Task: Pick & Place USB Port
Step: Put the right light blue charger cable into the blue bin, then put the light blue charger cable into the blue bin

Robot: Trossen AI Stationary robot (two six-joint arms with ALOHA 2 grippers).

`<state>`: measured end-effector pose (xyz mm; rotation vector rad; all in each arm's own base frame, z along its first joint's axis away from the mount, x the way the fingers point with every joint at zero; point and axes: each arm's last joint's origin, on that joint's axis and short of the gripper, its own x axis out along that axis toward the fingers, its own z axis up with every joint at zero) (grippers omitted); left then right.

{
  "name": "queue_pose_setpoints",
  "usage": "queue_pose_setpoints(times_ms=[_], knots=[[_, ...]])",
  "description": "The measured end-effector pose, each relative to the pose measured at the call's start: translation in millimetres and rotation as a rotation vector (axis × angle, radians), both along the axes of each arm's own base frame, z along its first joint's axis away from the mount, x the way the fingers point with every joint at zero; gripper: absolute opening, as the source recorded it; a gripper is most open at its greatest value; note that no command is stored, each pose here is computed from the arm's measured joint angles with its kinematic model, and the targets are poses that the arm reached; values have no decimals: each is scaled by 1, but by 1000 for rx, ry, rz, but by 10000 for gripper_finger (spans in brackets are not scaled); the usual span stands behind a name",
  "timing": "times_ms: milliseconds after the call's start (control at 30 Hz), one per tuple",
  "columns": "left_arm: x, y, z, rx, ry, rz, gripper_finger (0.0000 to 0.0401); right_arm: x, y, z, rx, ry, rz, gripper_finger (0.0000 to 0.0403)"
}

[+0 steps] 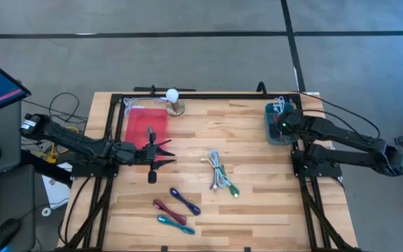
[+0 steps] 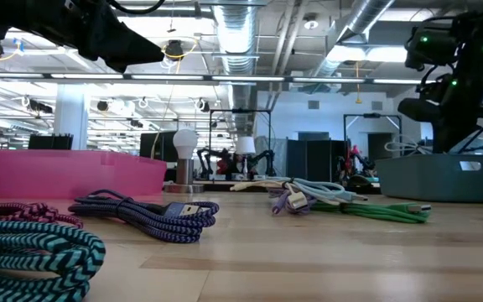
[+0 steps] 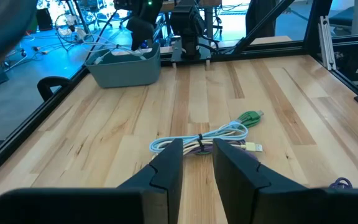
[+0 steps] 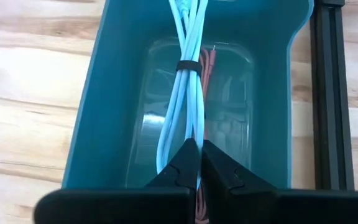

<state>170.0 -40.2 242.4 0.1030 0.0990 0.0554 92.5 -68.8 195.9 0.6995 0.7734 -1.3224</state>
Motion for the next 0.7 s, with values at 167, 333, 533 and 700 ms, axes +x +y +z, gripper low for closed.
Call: queue_pose_setpoints(times_ms=[167, 333, 533, 700], knots=[[0, 0, 0, 1, 2, 0, 87, 0, 0, 0, 0, 0, 0, 0], [0, 0, 0, 1, 4, 0, 87, 0, 0, 0, 0, 0, -1, 14], [0, 0, 0, 1, 5, 0, 87, 0, 0, 0, -2, -5, -3, 60], [0, 0, -1, 2, 6, 0, 87, 4, -1, 8, -14, -18, 82, 84]])
